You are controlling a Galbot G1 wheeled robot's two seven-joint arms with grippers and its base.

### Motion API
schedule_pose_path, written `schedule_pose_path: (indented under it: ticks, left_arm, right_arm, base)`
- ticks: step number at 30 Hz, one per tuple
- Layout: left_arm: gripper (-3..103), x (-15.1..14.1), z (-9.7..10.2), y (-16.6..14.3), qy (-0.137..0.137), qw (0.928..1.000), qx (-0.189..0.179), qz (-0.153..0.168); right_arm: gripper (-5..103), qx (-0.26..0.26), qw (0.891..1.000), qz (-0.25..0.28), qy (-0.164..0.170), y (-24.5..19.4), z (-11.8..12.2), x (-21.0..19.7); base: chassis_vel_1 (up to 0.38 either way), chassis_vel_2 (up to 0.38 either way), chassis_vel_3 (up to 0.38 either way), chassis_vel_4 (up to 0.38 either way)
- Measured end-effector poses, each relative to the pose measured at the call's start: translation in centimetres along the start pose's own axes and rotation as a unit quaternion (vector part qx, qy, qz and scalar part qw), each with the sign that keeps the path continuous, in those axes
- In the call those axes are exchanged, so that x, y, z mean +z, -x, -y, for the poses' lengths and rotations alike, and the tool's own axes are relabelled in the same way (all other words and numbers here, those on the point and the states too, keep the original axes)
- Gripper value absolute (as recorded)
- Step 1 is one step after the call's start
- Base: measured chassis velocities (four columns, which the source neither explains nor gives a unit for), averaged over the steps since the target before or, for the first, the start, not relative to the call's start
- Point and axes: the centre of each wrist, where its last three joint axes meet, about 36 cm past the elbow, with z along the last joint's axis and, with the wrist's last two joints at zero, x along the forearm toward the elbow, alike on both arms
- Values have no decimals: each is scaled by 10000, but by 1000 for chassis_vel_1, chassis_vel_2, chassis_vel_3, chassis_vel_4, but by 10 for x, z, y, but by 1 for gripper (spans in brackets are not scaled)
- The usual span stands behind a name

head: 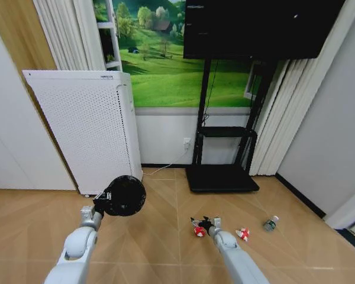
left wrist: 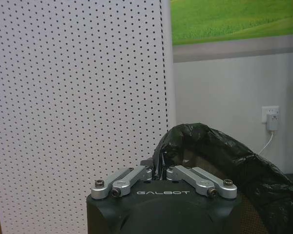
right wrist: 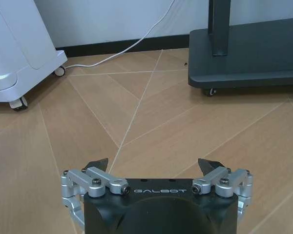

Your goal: Pick up the trash bin and place the garbage on the floor into it.

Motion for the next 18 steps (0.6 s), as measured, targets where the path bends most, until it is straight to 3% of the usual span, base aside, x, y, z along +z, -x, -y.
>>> schedule_pose_path:
  ticks: [6,12,18]
  left_arm:
    - [7,1,4,2,-60,9999,143,48]
    - [7,-2,12,2,-183,9986,450,197]
    - [7,-1,14,2,-217,9988,410,167]
  right_arm:
    - [100,56,9985,-539,63,-9,0,6]
    - [100,127,9899,-1399,180,-7,-6,21]
    - [100,230,9879,-1531,72,7,-12,38]
  base:
    - [-69,71,85,-53]
    - [49,-52,-42,55]
    - [9,-9,-7,10]
